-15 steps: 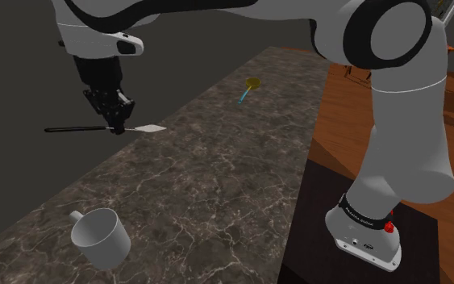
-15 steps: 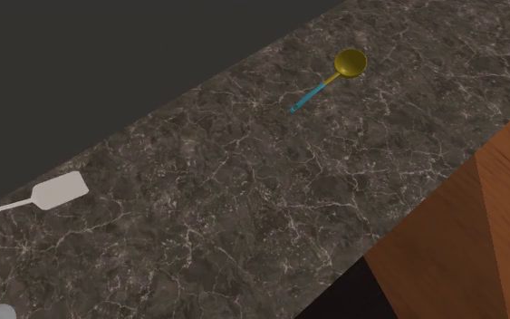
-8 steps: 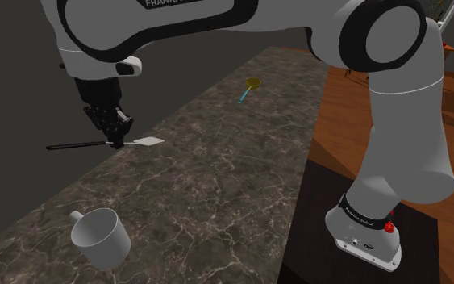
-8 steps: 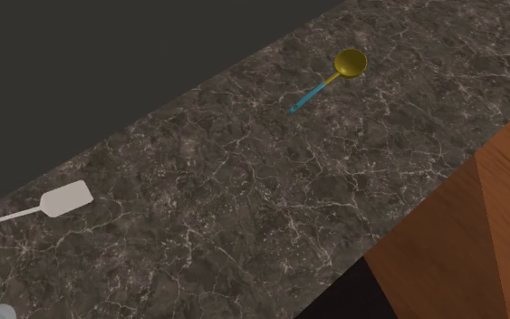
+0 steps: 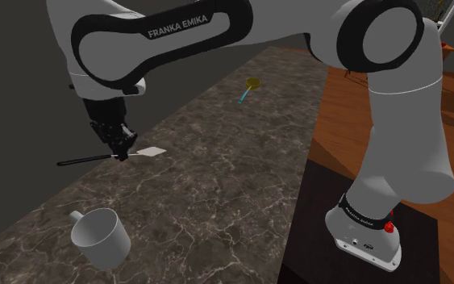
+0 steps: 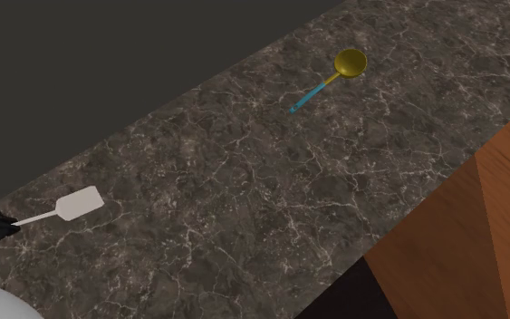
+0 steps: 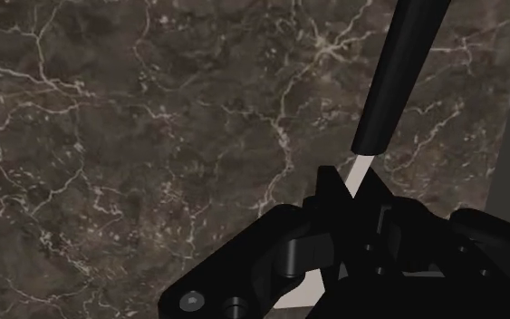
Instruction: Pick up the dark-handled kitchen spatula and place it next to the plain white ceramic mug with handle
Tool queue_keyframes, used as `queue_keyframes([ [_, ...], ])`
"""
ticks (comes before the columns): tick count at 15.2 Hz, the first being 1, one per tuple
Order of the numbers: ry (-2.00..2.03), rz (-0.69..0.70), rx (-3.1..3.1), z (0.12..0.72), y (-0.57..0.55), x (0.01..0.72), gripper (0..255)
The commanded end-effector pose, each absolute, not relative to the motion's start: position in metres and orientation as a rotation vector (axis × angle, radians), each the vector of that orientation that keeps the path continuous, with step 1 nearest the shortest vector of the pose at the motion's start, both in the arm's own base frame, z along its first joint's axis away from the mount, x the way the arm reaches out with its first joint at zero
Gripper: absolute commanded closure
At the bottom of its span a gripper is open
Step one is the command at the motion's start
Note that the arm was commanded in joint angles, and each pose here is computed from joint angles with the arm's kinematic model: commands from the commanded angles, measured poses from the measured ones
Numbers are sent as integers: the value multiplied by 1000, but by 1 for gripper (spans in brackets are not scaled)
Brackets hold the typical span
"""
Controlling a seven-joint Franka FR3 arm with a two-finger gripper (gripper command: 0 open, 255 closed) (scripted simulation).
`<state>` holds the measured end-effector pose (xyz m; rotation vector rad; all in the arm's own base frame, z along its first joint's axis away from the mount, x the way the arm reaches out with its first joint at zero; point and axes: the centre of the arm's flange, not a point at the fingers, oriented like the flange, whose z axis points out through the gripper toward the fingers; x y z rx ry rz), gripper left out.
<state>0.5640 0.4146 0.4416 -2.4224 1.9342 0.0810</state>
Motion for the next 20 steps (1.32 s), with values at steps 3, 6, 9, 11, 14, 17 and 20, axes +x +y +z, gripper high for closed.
queue_keyframes([
  [3, 1934, 81, -2422, 419, 414, 564, 255],
  [6, 1934, 81, -2422, 403, 414, 564, 255],
  [9, 1934, 81, -2422, 387, 414, 564, 255],
  [11, 1934, 81, -2422, 377, 414, 564, 255],
  [14, 1934, 81, -2422, 361, 414, 564, 255],
  [17, 1934, 81, -2422, 350, 414, 564, 255],
  [20, 1934, 81, -2422, 350, 414, 564, 255],
])
